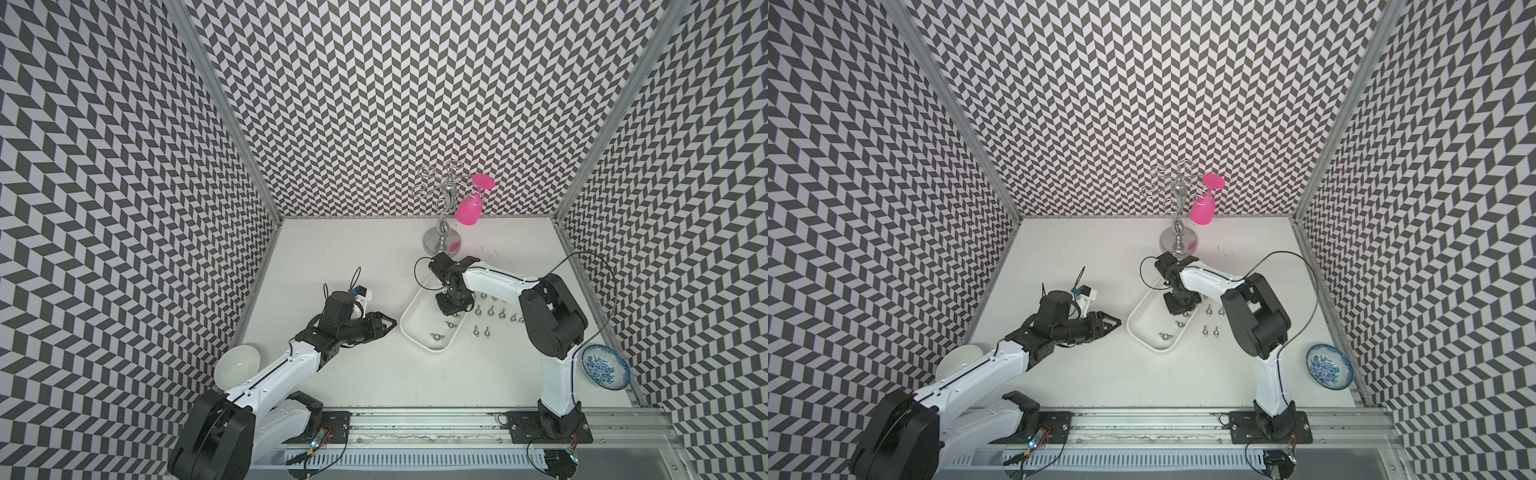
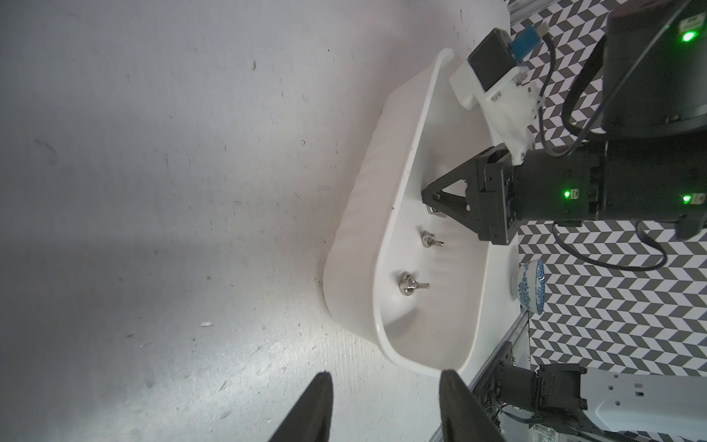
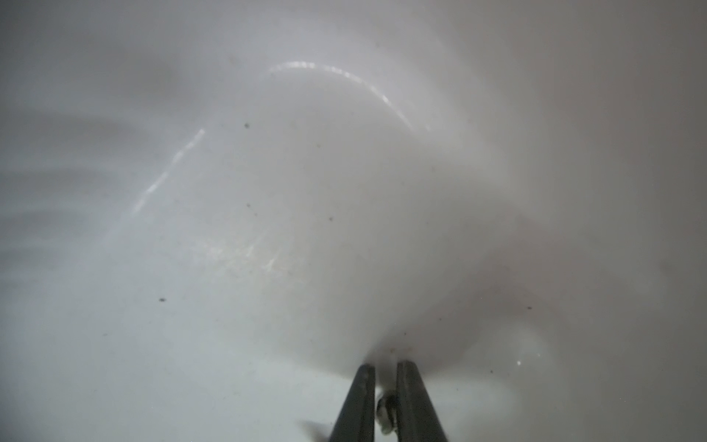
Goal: Take out the wing nut from the storage box
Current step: Pick up the wing nut from the storage box, then place the wing nut at the center of the board.
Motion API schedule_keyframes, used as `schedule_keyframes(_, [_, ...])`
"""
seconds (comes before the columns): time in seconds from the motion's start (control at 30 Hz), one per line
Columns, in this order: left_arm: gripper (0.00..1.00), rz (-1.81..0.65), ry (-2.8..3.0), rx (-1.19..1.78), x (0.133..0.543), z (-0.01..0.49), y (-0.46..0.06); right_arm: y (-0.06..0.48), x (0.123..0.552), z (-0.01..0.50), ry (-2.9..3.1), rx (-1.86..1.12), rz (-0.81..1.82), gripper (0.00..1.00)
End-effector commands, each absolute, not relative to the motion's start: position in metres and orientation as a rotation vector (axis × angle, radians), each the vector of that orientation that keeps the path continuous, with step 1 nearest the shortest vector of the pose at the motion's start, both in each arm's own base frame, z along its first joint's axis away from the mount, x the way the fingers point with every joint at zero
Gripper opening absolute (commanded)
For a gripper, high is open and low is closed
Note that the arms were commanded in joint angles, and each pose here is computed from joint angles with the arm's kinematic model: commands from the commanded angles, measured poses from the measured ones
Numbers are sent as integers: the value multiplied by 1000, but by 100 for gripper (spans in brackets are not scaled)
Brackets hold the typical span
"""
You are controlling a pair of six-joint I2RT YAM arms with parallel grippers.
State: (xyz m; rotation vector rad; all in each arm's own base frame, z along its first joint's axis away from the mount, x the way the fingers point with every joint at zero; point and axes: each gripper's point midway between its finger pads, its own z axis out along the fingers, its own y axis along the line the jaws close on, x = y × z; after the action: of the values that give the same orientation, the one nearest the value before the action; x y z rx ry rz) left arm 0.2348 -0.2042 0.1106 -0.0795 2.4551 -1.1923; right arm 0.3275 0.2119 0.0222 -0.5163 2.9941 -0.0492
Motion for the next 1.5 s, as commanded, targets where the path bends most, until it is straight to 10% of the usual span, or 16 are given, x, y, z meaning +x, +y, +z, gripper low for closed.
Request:
schedule_keyframes(0.0, [49,-1201,2420,-39,239,119,-205,204,324,13,3026,-523,-113,10])
schedule_keyframes(0.53, [48,-1095,2381,-2,257,147,-199,211,357,96,2749,-331,1,0])
schedule_keyframes(0.93, [48,-1172,2277,313,251,216,-285,85,346,148,2500,278,-124,0])
schedule_keyframes(1.47, [48,-1301,2296,507,212,211,-364,56,297,67,2660,459,84,0])
